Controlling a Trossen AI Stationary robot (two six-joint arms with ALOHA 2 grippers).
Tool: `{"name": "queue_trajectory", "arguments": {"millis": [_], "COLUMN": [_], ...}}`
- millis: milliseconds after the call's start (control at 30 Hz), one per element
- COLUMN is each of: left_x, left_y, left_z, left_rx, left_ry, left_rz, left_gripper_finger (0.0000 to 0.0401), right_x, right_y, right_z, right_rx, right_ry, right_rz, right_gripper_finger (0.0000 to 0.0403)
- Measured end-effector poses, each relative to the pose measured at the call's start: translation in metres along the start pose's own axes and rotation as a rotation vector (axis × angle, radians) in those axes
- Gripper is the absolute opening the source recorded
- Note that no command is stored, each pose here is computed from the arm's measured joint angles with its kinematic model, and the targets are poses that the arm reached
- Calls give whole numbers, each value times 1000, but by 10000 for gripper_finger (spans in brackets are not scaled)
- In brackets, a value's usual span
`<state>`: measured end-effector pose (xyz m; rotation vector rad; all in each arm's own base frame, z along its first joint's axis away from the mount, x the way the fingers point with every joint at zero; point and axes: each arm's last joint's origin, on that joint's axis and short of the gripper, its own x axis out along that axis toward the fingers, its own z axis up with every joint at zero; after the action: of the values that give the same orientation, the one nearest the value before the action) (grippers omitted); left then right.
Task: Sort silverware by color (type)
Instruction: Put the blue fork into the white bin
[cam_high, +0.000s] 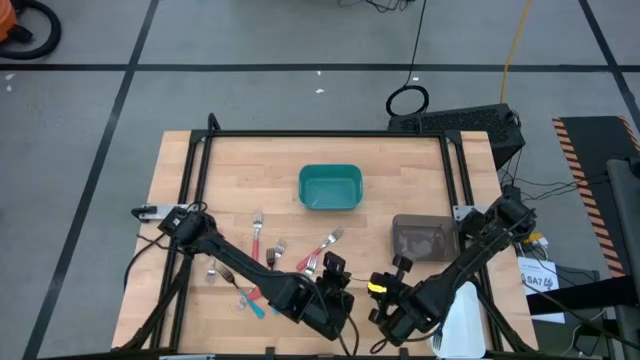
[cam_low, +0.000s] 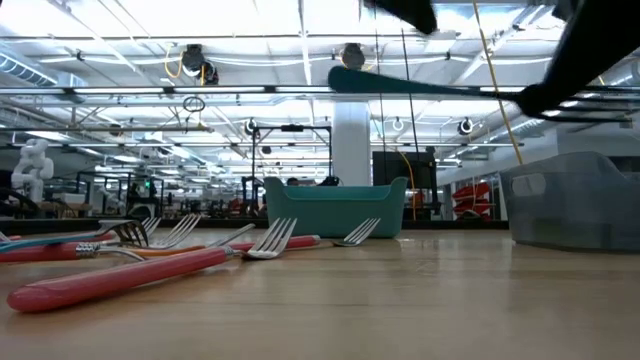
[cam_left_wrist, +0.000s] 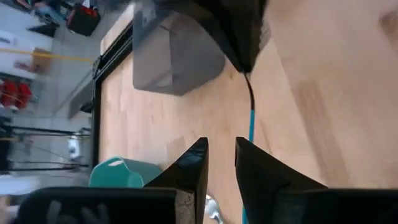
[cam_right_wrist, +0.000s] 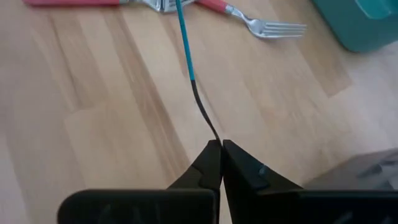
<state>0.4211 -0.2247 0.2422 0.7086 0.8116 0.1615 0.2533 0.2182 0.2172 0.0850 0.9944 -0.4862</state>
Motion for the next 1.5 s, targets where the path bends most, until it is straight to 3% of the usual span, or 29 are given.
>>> {"name": "queue_trajectory", "arguments": {"millis": [200,400,667,933,1100,1200,1267,1500], "left_x": [-22,-24,-25,7,25,16,4,-40], "left_y": [20,21,33,38,39,45,47,53], "left_z": [4,-14,-29,-54,-84,-104,-115,-157], "left_rx": [-139,-138,-136,-103,-86,-142,-212,-413], "left_ry": [79,235,324,437,529,505,435,-42], "left_rz": [-18,1,201,238,251,237,165,-90], "left_gripper_finger": [81,81,81,81,81,81,81,81], "right_x": [-9,-16,-25,-32,-36,-37,-37,-37], "right_y": [3,-1,-1,2,4,5,6,7], "right_z": [-11,-23,-37,-46,-51,-53,-53,-49], "right_rx": [-36,-32,-35,-48,-59,-60,-59,-109], "right_ry": [1,19,19,16,12,7,1,-106], "right_rz": [5,-44,-58,-37,-26,-15,-11,-26], "right_gripper_finger": [1,1,1,1,1,1,1,1]}}
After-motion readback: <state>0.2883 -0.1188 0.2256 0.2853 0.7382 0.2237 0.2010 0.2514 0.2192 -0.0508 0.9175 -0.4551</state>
